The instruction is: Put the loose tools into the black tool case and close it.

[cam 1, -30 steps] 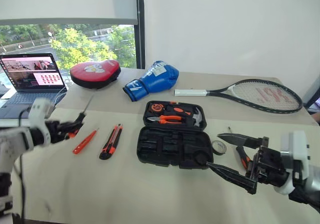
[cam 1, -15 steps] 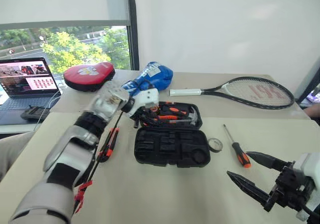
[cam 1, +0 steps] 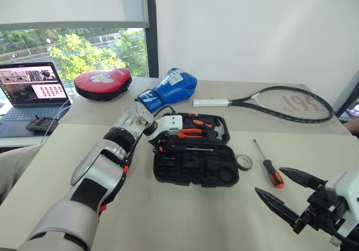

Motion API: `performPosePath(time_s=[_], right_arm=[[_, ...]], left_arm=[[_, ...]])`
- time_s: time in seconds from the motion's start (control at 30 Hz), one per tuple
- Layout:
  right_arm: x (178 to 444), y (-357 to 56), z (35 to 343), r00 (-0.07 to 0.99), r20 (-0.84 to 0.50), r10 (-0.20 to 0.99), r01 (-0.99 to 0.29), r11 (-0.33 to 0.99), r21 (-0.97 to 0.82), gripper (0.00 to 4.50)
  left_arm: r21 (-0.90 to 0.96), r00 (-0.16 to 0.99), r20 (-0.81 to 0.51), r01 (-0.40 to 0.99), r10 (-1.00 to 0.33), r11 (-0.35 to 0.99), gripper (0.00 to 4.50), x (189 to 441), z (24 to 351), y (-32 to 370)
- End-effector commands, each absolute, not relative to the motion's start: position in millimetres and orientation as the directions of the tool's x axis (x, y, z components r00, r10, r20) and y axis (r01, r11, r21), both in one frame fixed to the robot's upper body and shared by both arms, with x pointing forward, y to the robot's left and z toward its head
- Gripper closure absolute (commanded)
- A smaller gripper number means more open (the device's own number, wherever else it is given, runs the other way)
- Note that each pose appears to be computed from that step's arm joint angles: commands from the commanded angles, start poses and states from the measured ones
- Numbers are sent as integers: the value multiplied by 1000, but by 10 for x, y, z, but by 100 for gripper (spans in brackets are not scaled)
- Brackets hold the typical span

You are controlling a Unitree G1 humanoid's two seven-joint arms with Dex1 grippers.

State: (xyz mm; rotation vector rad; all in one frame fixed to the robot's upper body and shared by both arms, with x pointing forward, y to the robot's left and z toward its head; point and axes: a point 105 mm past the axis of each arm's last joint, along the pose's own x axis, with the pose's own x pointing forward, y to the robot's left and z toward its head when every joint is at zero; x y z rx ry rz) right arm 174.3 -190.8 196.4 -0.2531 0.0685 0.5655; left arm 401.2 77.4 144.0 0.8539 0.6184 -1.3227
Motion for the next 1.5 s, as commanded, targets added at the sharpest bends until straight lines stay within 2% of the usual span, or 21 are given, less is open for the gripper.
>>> performPosePath(time_s=[0.03, 0.17, 0.23, 0.27, 0.3, 0.37, 0.47, 0.57, 0.73, 0.9, 1.07, 1.2, 1.33, 1.5], right_arm=[[1758, -1872, 2020, 840, -109, 532, -541, 804, -247, 0], [1747, -1855, 2018, 835, -112, 539, -548, 798, -249, 0], [1739, -1852, 2013, 833, -116, 540, -551, 797, -249, 0], [1737, -1849, 2014, 833, -116, 542, -552, 796, -249, 0], [1732, -1847, 2013, 831, -115, 544, -554, 795, -247, 0], [1721, -1846, 2011, 830, -115, 545, -556, 795, -245, 0], [1710, -1848, 2006, 831, -114, 545, -555, 796, -242, 0], [1709, -1851, 1997, 835, -111, 539, -549, 801, -238, 0], [1733, -1834, 1978, 841, -100, 531, -539, 810, -233, 0], [1755, -1818, 1995, 844, -88, 528, -533, 813, -235, 0], [1765, -1796, 1998, 842, -84, 532, -536, 811, -234, 0], [1769, -1788, 1996, 843, -84, 531, -535, 812, -233, 0], [1769, -1787, 1991, 843, -91, 531, -536, 810, -239, 0], [1777, -1787, 1972, 841, -113, 529, -540, 805, -245, 0]], left_arm=[[226, 215, -808, 973, -548, 49, 364, 4082, 1498, 773], [221, 201, -810, 975, -550, 30, 364, 4070, 1463, 753], [233, 189, -783, 973, -592, 3, 264, 4053, 1507, 705], [252, 209, -750, 968, -628, 22, 248, 4074, 1571, 675], [284, 234, -722, 958, -651, 30, 218, 4097, 1634, 670], [279, 210, -658, 960, -723, 24, 148, 4058, 1816, 675], [204, 169, -556, 977, -814, 64, 148, 3989, 2031, 689], [151, 170, -454, 982, -875, 112, 254, 3926, 2119, 667], [99, 418, -221, 908, -881, 406, 435, 3962, 1958, 498], [87, 616, -156, 787, -772, 610, 443, 3933, 1688, 459], [119, 715, -229, 694, -661, 710, 443, 3904, 1374, 493], [140, 697, -334, 703, -635, 698, 443, 3841, 1128, 504], [161, 614, -456, 769, -644, 619, 443, 3686, 788, 474], [294, 566, -516, 822, -643, 488, 443, 3661, 615, 433]])
